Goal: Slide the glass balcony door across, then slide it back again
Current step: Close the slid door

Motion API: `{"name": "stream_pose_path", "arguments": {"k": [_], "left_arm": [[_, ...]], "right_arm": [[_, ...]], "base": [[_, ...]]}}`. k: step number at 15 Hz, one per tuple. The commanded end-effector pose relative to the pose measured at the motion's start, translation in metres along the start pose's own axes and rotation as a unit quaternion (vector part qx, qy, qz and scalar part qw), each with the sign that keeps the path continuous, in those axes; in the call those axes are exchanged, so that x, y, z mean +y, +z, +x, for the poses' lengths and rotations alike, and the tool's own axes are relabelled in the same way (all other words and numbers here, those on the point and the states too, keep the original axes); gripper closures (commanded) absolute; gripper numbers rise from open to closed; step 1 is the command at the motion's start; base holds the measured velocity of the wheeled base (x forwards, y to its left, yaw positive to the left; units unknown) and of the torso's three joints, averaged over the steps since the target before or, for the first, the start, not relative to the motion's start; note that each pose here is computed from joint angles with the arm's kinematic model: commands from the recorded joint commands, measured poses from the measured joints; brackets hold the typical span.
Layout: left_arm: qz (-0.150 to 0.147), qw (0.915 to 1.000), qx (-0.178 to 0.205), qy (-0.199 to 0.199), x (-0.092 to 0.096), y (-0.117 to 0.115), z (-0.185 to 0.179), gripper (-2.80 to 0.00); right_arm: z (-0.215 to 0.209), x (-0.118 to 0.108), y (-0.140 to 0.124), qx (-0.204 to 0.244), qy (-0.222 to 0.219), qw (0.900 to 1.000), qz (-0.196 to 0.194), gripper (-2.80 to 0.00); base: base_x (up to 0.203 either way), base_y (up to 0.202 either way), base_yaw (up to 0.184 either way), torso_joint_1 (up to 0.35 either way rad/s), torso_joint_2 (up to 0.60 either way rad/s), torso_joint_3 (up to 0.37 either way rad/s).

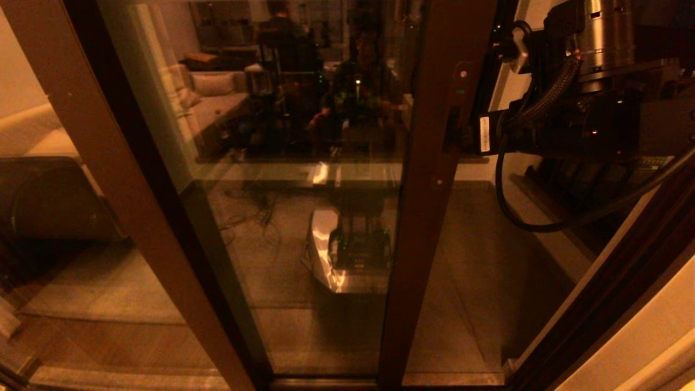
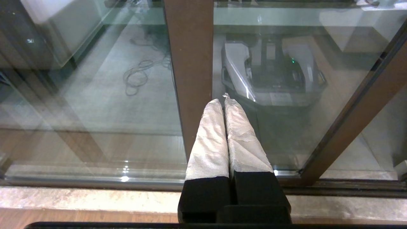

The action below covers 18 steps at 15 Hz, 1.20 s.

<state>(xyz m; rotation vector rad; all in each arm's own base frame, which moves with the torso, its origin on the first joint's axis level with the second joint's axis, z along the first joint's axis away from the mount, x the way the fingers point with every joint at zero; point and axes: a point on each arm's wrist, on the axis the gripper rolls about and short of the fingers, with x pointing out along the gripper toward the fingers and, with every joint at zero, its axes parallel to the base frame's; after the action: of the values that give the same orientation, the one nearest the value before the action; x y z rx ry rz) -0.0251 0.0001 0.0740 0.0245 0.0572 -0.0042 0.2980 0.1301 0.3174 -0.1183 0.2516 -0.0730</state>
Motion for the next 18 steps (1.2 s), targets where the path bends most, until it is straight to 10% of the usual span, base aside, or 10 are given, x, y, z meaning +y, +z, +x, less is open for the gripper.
{"name": "stream_pose_path", "arguments": {"k": [1,18], "left_arm": [[0.000,1.0000,0.000,0.000,0.000,0.000,0.000,0.00],[0.000,1.0000,0.000,0.000,0.000,0.000,0.000,0.00]], "right_arm": [[-0.001,-0.006,0.001,-0.001,-0.011,1.000,0.002,-2.80],[0.011,-0.037,-0.001,0.007,-0.060,0.998,0.000,-2.80]], "base": [[0.000,0.000,0.000,0.000,0.00,0.000],[0.000,0.000,0.000,0.000,0.00,0.000]]}}
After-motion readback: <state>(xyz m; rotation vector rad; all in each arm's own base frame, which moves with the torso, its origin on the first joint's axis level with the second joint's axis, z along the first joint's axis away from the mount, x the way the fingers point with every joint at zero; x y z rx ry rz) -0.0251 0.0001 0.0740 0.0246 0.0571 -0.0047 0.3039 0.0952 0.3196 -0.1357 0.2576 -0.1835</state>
